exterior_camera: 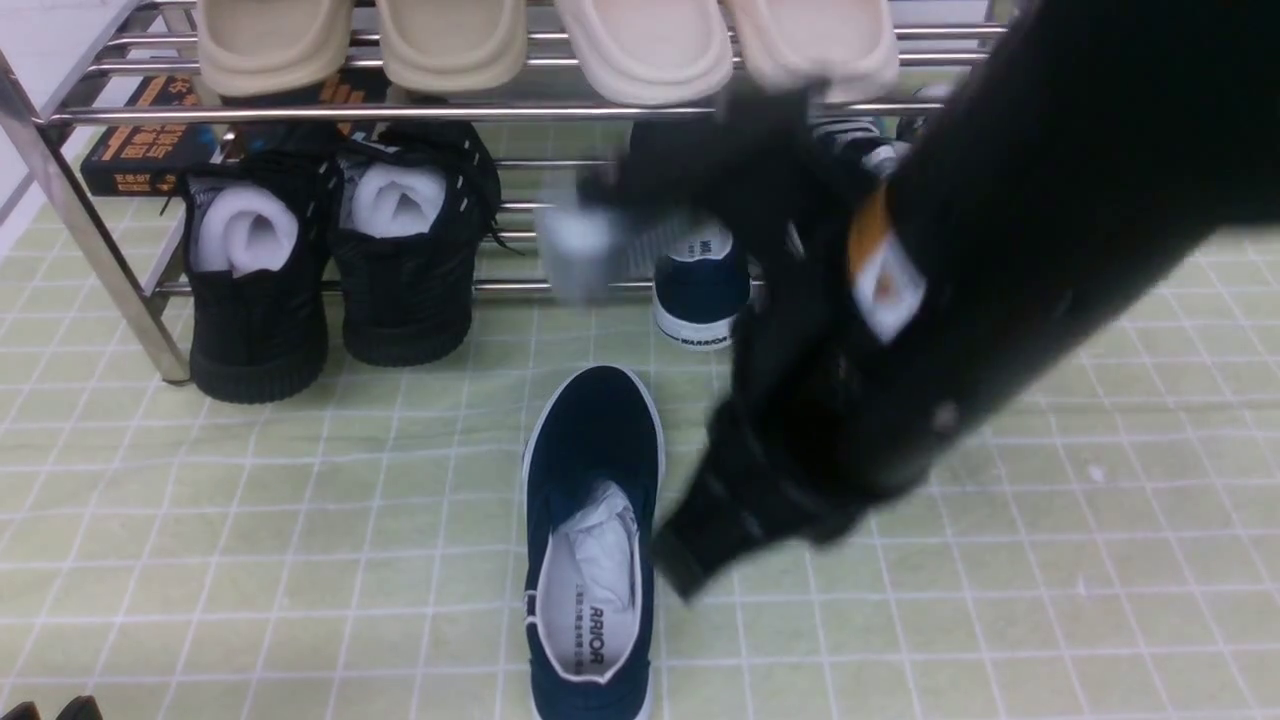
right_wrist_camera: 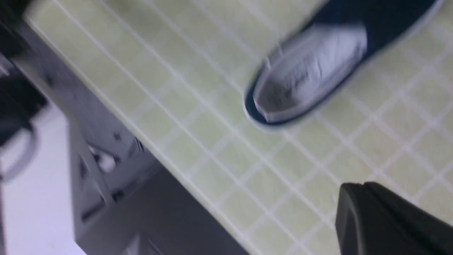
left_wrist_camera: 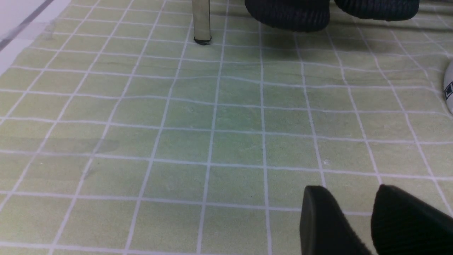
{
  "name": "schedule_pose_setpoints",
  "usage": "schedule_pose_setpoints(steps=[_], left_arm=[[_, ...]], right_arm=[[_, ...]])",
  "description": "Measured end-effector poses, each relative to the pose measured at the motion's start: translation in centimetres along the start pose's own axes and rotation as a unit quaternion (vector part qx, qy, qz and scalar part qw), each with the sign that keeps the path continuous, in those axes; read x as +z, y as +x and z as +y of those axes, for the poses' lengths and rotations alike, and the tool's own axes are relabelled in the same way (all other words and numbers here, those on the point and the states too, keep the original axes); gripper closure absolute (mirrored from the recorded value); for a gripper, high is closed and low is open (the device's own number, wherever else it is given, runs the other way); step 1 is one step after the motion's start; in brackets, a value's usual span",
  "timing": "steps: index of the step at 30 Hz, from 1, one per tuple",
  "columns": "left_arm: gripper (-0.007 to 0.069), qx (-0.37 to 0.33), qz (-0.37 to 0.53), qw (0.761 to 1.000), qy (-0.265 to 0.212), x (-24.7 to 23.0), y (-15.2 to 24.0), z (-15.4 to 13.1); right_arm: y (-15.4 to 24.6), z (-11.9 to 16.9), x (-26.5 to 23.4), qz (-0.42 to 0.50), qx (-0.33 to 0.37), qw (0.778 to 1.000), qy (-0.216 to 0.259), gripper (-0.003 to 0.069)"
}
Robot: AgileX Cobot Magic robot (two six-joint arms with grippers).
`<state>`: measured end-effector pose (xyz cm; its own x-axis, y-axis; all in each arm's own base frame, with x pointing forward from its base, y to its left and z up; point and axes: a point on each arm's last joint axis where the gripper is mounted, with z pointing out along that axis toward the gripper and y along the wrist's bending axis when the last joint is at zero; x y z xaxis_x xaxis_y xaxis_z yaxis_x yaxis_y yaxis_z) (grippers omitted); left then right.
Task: Take the shoes off the shelf with your hand from the green coffee tablecloth.
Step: 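Grasp a shoe standing on the lower shelf of the shoe rack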
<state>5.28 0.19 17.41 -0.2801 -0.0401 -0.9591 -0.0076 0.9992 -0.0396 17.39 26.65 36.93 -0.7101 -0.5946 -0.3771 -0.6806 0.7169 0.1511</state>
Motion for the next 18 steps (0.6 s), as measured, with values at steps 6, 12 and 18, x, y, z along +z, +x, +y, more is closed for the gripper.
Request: schedule_pose_setpoints(steps=[6,12,18], left_arm=[[0.0384,0.0,0.0,1.0,0.0,0.0,0.0,0.0],[0.0384,0.0,0.0,1.0,0.0,0.0,0.0,0.0],[0.0384,0.0,0.0,1.0,0.0,0.0,0.0,0.0]], right_arm=[[-3.0,-4.1,3.4,0.006,0.063,0.998,0.026,0.0671],[-8.4,-8.7,4.9,-0.071,0.114,0.99,0.042,0.062],[-12.9,-11.8,7.5,-0.147,0.12,0.979,0.07,0.0397]])
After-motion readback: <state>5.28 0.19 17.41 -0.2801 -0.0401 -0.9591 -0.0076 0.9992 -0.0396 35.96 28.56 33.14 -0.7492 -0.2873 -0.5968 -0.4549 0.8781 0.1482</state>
